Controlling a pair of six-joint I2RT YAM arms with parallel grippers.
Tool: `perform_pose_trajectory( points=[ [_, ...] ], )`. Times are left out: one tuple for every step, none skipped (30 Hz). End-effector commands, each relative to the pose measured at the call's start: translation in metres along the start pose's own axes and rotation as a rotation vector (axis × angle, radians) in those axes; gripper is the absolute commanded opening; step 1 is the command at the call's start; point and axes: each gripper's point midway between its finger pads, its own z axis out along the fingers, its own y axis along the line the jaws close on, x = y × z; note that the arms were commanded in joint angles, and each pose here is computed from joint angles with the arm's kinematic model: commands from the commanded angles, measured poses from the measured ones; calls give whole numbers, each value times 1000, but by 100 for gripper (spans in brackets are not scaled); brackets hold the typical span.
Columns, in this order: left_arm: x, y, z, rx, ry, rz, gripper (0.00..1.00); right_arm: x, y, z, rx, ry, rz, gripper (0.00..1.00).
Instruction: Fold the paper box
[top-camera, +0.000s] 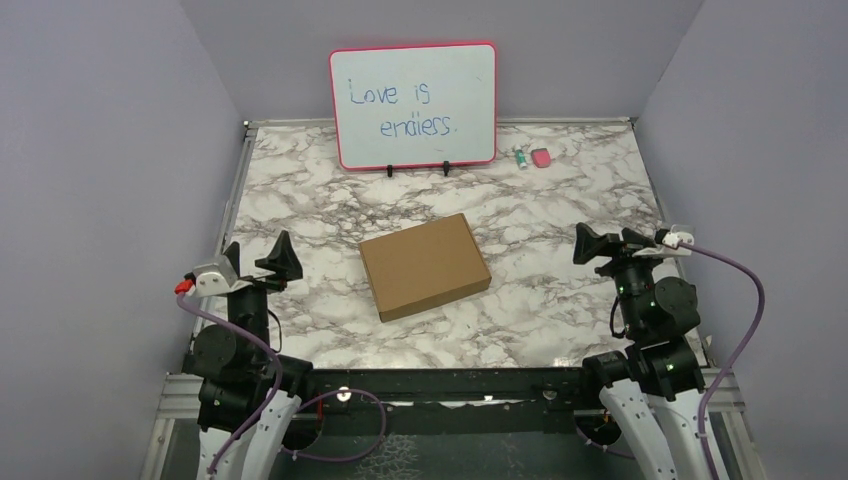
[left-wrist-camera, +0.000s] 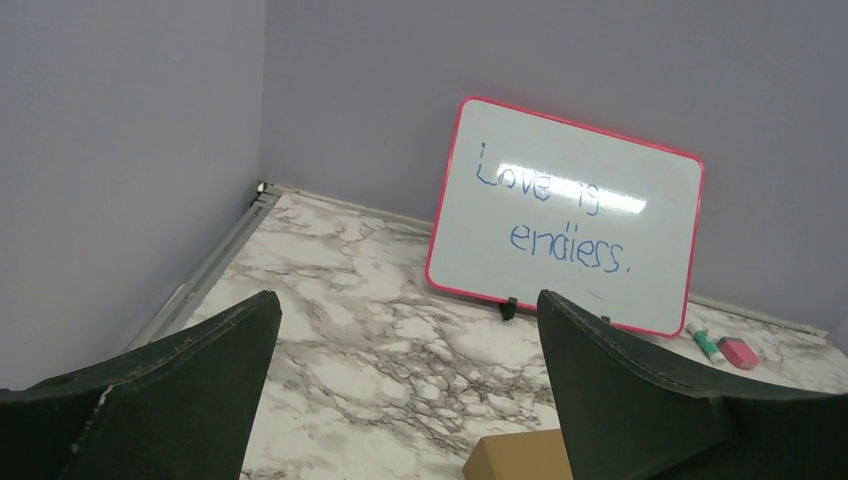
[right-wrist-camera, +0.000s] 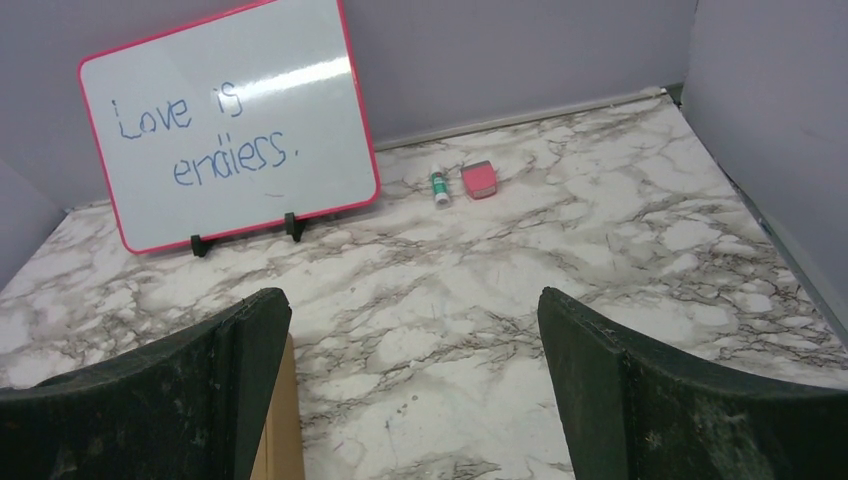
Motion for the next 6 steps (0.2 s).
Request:
perform_pose_trajectory(
  points=[
    [-9,-4,-1,24,-47,-15,99,-9,-1,0,5,-53,-5,100],
    [-10,-3,-2,22,-53,-20,99,-10,-1,0,2,-56,-4,100],
    [-11,-3,-3,23,-57,-22,99,-11,0,0,1,-60,-3,100],
    [-11,-3,-3,24,-58,-21,99,-12,0,0,0,-62,-4,100],
    [-11,-4,-3,27,-58,-18,99,-12,-1,-1,1,-65,-6,100],
    [-10,-4,-3,32,-55,-12,99,-12,-1,-1,4,-66,-8,100]
  ],
)
